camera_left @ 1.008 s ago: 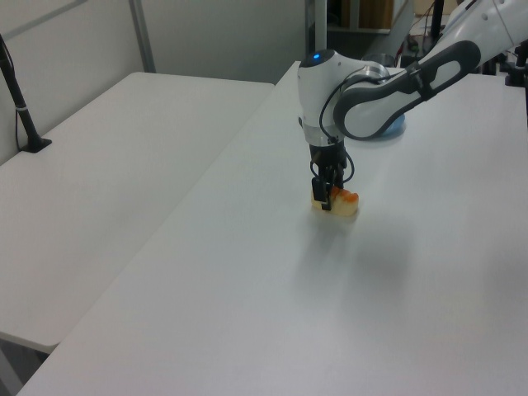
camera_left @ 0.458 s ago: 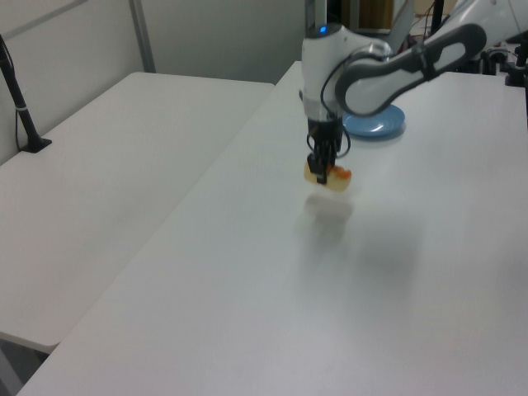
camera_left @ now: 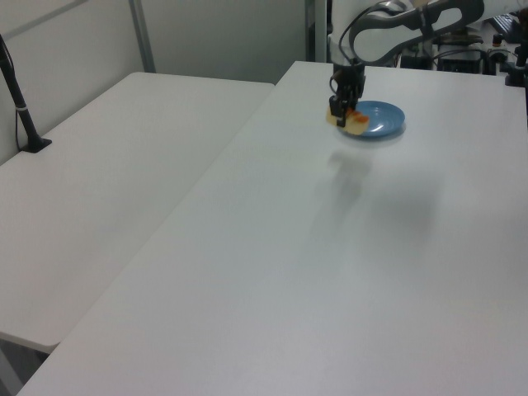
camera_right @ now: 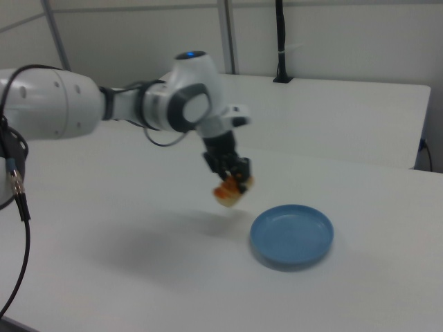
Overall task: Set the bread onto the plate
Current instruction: 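Carry the bread roll to the blue plate and lower it onto it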
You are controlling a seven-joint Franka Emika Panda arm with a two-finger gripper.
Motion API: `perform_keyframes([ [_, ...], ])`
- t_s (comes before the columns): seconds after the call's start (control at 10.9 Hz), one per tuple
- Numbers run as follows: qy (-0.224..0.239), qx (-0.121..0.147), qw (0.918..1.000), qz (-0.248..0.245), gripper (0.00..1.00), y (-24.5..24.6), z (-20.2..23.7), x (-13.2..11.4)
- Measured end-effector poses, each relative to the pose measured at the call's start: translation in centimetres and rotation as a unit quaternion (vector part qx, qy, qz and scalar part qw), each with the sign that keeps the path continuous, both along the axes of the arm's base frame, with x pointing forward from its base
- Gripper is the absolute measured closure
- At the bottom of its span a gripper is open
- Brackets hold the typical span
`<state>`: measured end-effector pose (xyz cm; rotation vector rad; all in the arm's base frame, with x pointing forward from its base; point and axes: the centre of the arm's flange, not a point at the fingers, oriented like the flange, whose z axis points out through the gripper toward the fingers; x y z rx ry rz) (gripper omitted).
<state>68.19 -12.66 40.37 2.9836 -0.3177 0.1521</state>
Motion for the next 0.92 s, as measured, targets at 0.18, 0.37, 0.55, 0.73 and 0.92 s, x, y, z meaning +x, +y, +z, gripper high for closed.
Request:
perform_keyframes([
  [0.18,-0.035,-0.017,0.9987,-0.033,0.45,-7.2,-1.0,-0.5],
  [0.37,-0.053,-0.027,0.9968,-0.054,0.42,-11.2,-3.5,-0.7],
  [0.55,-0.047,-0.028,0.997,-0.055,0.34,-11.7,-6.2,-0.5],
  [0.73,-0.042,-0.026,0.9977,-0.045,0.25,-10.5,-7.1,0.0],
  [0.92,-0.045,-0.027,0.9978,-0.04,0.0,-9.8,-6.8,0.3],
])
